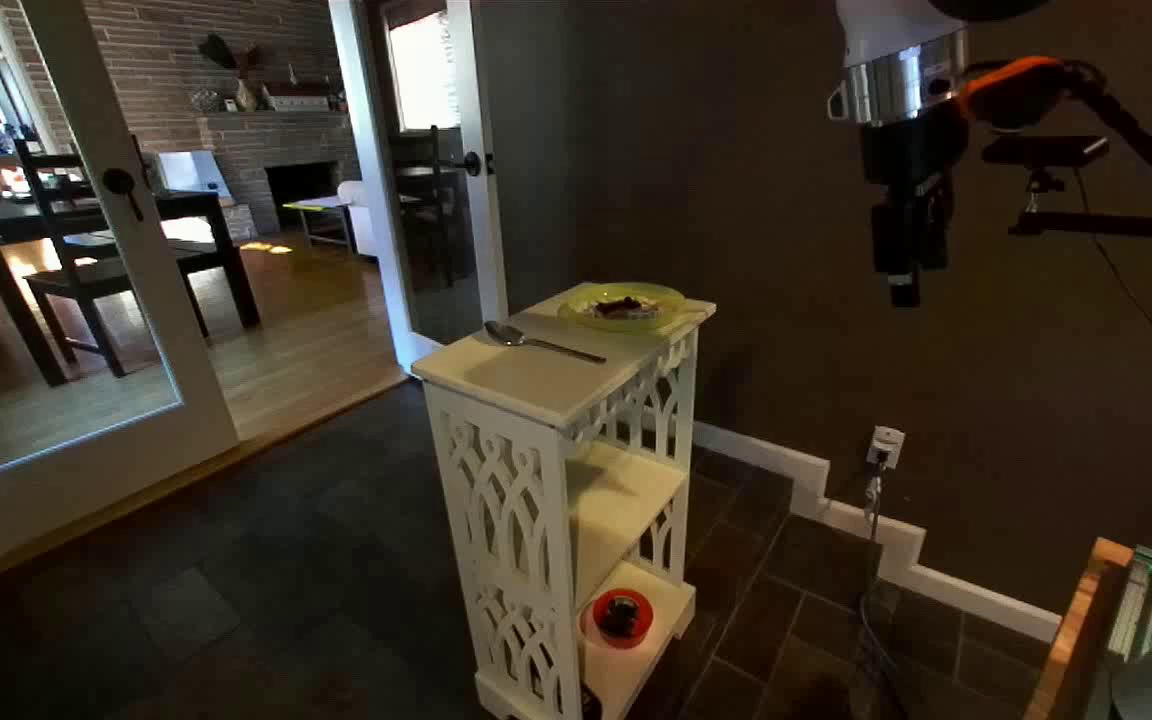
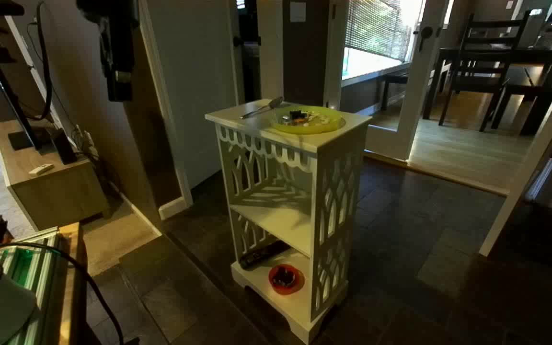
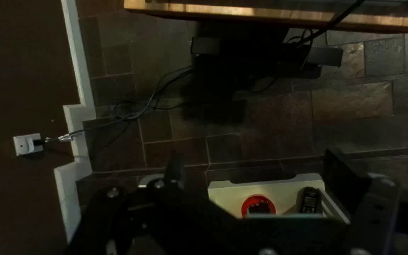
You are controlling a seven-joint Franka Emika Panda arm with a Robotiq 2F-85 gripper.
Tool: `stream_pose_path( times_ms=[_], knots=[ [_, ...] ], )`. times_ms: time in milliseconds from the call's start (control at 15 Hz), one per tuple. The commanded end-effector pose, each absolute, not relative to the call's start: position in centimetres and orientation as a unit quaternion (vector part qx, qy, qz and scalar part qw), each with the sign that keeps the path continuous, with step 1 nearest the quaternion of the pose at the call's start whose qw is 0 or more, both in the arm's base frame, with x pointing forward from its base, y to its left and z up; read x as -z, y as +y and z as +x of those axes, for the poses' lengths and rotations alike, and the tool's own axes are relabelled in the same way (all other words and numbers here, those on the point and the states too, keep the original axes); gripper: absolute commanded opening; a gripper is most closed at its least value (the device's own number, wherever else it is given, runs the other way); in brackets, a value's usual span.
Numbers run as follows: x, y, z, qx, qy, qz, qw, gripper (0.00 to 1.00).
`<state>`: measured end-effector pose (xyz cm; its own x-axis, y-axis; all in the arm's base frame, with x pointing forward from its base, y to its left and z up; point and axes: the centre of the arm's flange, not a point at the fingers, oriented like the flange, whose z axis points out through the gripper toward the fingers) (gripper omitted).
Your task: Remove the plastic bag from the yellow plate and put it on the shelf
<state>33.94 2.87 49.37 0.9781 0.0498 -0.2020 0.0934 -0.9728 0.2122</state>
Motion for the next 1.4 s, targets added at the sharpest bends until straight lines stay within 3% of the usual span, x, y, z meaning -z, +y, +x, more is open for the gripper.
stream_pose_path(
  times_ms=[0,733,1333],
  knots=[
    [-49.4,2.9,33.9,0.098,0.036,0.988,0.111,1.00],
    [-49.4,2.9,33.9,0.098,0.036,0.988,0.111,1.00],
    [-50.2,9.1,46.8,0.032,-0.005,0.999,0.011,1.00]
  ],
)
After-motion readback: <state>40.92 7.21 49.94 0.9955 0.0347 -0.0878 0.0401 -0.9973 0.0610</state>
